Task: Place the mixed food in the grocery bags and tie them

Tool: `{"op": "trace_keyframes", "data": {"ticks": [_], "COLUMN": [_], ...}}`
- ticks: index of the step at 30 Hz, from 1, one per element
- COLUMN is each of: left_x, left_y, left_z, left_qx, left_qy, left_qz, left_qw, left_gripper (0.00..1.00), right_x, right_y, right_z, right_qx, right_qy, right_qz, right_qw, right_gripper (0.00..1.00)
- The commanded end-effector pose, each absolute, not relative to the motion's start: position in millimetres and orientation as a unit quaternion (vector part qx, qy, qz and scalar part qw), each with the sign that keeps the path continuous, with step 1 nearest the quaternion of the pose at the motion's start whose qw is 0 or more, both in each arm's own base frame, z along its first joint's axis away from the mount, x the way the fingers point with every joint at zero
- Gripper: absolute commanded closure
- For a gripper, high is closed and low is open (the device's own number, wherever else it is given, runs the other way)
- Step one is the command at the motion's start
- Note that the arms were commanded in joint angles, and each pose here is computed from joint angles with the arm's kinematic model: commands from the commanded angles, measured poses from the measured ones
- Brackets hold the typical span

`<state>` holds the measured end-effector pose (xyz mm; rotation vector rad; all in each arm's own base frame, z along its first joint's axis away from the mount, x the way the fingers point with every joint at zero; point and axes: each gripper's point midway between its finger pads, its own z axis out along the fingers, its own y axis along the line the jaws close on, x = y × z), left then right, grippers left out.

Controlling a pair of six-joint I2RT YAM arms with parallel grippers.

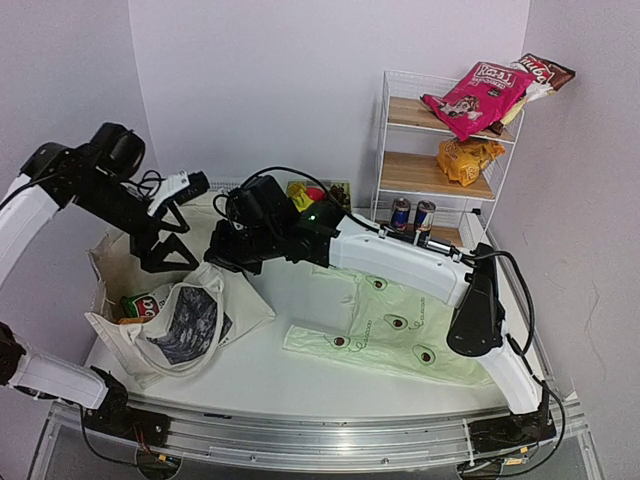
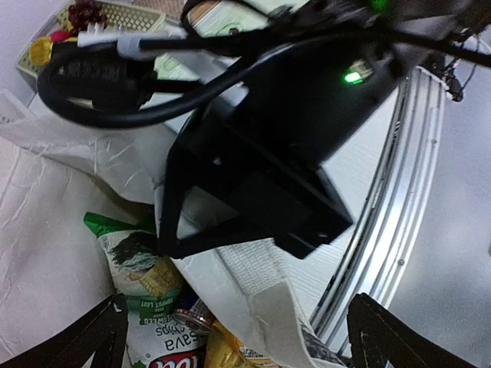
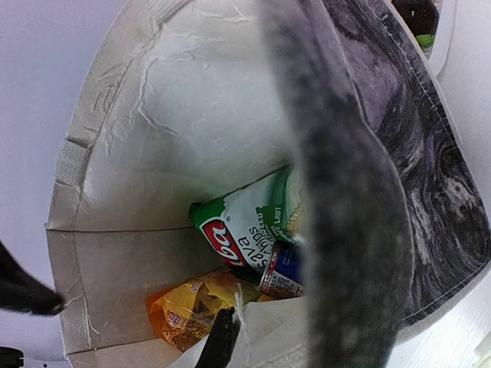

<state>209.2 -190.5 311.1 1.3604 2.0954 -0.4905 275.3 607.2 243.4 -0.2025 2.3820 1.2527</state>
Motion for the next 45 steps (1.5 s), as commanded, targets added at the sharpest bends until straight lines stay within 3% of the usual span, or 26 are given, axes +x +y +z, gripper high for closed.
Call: {"op": "trace_keyframes", "data": {"ticks": [1, 3, 8, 11, 16, 21, 25, 31, 33, 35, 37, 42, 45], "left_x": [253, 255, 200, 181, 194, 246, 268, 267, 265, 262, 260, 265, 273], "left_y": [-183, -188, -200, -210, -197, -179, -177, -159, -155, -153, -152, -154, -160], "left_z": [348, 353, 288, 270, 234, 228, 239, 219, 208, 201, 202, 227, 252], "left_qx": [0.496, 0.514, 0.583, 0.599, 0.617, 0.590, 0.556, 0.533, 0.525, 0.513, 0.495, 0.430, 0.401], "left_qy": [0.770, 0.761, 0.755, 0.744, 0.754, 0.759, 0.765, 0.784, 0.795, 0.807, 0.822, 0.849, 0.851], "left_qz": [-0.095, -0.098, -0.189, -0.199, -0.100, 0.034, 0.070, 0.099, 0.095, 0.080, 0.058, -0.001, -0.038], "left_qw": [0.389, 0.383, 0.234, 0.219, 0.201, 0.274, 0.318, 0.302, 0.290, 0.280, 0.277, 0.308, 0.337], "left_gripper": [0.00, 0.00, 0.01, 0.01, 0.01, 0.03, 0.18, 0.39, 0.52, 0.81, 0.99, 1.00, 1.00], "right_x": [317, 320, 334, 340, 340, 335, 330, 320, 315, 311, 306, 279, 260], "right_y": [596, 590, 578, 577, 577, 578, 579, 579, 581, 583, 581, 567, 545], "right_z": [275, 272, 268, 269, 273, 279, 286, 294, 294, 295, 296, 333, 340], "right_qx": [-0.018, -0.007, 0.027, 0.035, 0.032, 0.019, 0.006, -0.015, -0.027, -0.046, -0.063, -0.196, -0.283], "right_qy": [0.833, 0.836, 0.840, 0.838, 0.836, 0.834, 0.831, 0.829, 0.829, 0.828, 0.827, 0.792, 0.767], "right_qz": [0.471, 0.465, 0.461, 0.463, 0.466, 0.473, 0.482, 0.493, 0.497, 0.501, 0.502, 0.508, 0.483], "right_qw": [0.290, 0.290, 0.285, 0.286, 0.287, 0.283, 0.277, 0.264, 0.256, 0.249, 0.245, 0.276, 0.313], "right_gripper": [1.00, 1.00, 1.00, 1.00, 1.00, 1.00, 1.00, 1.00, 1.00, 1.00, 0.87, 0.35, 0.25]}}
